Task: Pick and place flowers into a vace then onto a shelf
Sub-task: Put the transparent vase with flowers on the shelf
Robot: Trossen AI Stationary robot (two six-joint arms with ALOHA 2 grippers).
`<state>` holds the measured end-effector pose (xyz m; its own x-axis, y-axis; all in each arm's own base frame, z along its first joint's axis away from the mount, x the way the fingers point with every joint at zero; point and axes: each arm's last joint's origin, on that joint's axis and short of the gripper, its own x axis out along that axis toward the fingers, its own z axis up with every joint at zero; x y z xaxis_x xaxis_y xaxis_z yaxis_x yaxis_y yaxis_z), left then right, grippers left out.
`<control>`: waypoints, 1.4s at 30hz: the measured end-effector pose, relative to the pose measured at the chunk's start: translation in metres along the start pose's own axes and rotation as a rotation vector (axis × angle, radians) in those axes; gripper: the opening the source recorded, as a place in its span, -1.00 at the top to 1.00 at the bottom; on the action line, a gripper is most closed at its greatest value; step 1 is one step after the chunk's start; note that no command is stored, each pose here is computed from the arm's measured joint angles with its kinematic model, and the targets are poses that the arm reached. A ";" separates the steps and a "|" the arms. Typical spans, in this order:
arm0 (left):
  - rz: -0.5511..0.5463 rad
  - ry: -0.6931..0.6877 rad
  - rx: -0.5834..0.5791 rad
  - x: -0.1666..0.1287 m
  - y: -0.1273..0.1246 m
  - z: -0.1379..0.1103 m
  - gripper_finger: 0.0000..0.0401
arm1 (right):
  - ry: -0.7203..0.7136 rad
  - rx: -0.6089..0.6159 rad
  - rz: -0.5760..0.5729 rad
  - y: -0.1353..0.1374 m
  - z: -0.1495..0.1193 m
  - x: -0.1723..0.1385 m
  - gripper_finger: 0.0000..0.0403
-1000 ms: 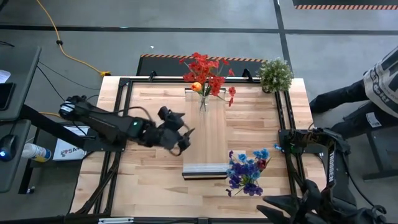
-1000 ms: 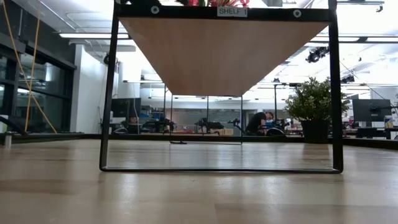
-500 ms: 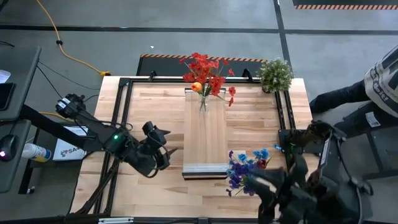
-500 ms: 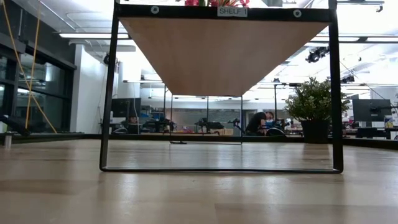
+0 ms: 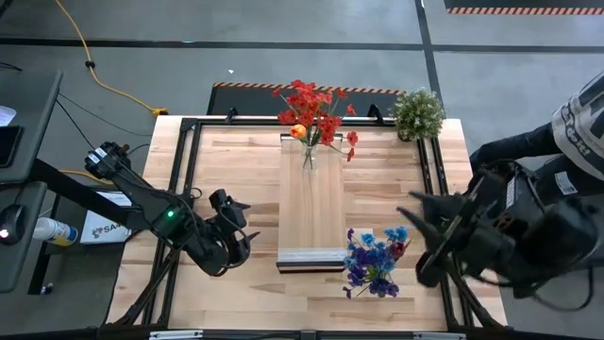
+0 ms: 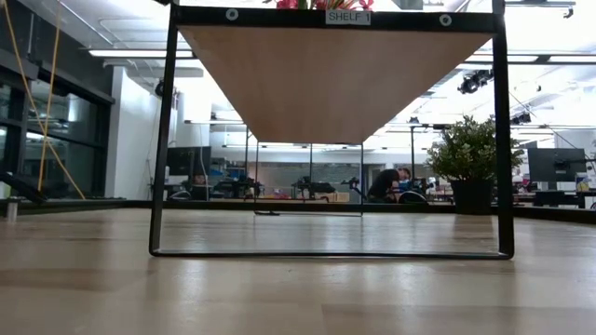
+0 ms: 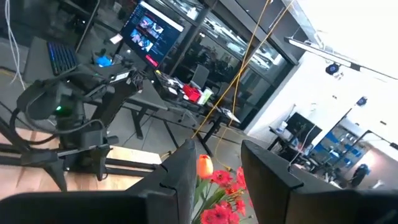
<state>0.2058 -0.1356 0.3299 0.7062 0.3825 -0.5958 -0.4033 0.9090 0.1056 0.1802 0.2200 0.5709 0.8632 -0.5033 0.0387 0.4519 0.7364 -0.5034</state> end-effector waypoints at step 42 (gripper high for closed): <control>0.053 -0.053 -0.236 0.000 0.003 0.001 -0.92 | 0.088 0.162 -0.062 -0.147 -0.097 0.000 0.41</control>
<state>0.2052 -0.1329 0.3308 0.7075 0.4427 -0.5508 -0.5611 0.8258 -0.0570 0.0919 0.0680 0.5616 0.8130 -0.5821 -0.0136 0.5399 0.7624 -0.3568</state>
